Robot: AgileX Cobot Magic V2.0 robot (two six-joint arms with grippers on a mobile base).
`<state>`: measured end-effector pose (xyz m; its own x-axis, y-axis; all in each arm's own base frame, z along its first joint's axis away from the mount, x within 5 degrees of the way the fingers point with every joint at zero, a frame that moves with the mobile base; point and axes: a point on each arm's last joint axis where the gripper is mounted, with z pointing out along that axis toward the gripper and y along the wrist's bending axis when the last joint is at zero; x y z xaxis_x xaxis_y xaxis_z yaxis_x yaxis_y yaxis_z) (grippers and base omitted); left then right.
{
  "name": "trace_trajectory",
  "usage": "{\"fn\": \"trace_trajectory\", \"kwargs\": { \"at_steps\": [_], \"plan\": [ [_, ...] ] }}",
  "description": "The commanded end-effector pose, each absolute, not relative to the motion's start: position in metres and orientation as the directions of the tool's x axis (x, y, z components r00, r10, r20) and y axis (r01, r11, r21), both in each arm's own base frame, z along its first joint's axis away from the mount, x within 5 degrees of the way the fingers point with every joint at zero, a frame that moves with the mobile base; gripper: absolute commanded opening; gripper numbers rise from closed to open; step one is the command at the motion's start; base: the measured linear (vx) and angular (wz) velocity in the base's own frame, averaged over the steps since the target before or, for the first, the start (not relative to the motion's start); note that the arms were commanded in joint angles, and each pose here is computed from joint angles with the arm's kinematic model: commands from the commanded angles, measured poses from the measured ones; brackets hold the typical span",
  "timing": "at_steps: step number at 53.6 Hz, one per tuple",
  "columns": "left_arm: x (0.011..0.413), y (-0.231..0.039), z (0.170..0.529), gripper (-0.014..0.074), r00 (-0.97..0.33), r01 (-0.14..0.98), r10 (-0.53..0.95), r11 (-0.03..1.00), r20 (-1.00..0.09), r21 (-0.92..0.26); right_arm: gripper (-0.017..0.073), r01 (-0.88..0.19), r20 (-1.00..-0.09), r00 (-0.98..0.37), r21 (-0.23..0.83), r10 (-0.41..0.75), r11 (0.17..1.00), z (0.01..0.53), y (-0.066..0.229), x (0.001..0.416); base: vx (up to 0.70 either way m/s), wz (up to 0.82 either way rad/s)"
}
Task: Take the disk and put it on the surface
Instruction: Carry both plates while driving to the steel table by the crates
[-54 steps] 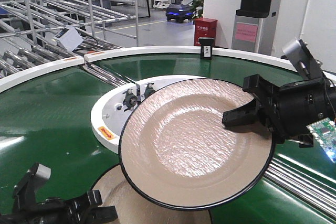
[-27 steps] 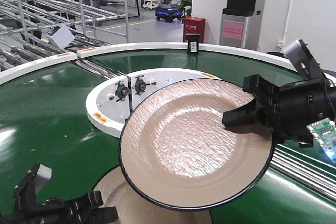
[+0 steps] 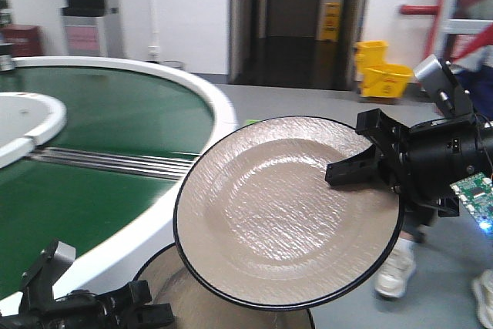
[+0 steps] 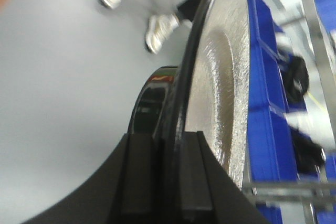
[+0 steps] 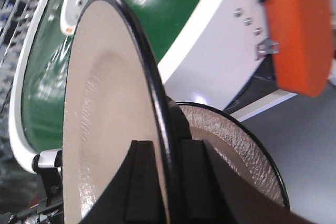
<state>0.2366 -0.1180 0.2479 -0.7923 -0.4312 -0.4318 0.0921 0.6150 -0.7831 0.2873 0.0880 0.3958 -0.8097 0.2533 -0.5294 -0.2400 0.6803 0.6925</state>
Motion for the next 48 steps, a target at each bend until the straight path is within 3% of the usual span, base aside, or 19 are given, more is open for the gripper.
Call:
{"fn": "trace_trajectory", "kwargs": {
  "at_steps": [1,48],
  "plan": [
    [0.2366,-0.1225,0.2732,0.0001,-0.775,0.106,-0.503,0.493,-0.382,-0.864,-0.0008,-0.288,-0.577,-0.737,0.739,0.352,0.609,0.4276,0.0880,0.2803,-0.08,-0.67],
    [0.2366,-0.1225,0.2732,0.0001,-0.775,0.106,-0.503,0.493,-0.382,-0.864,-0.0008,-0.293,-0.559,-0.768,0.742,0.314,0.603,0.4255,0.0901,0.2765,0.07,-0.53]
  ]
}}
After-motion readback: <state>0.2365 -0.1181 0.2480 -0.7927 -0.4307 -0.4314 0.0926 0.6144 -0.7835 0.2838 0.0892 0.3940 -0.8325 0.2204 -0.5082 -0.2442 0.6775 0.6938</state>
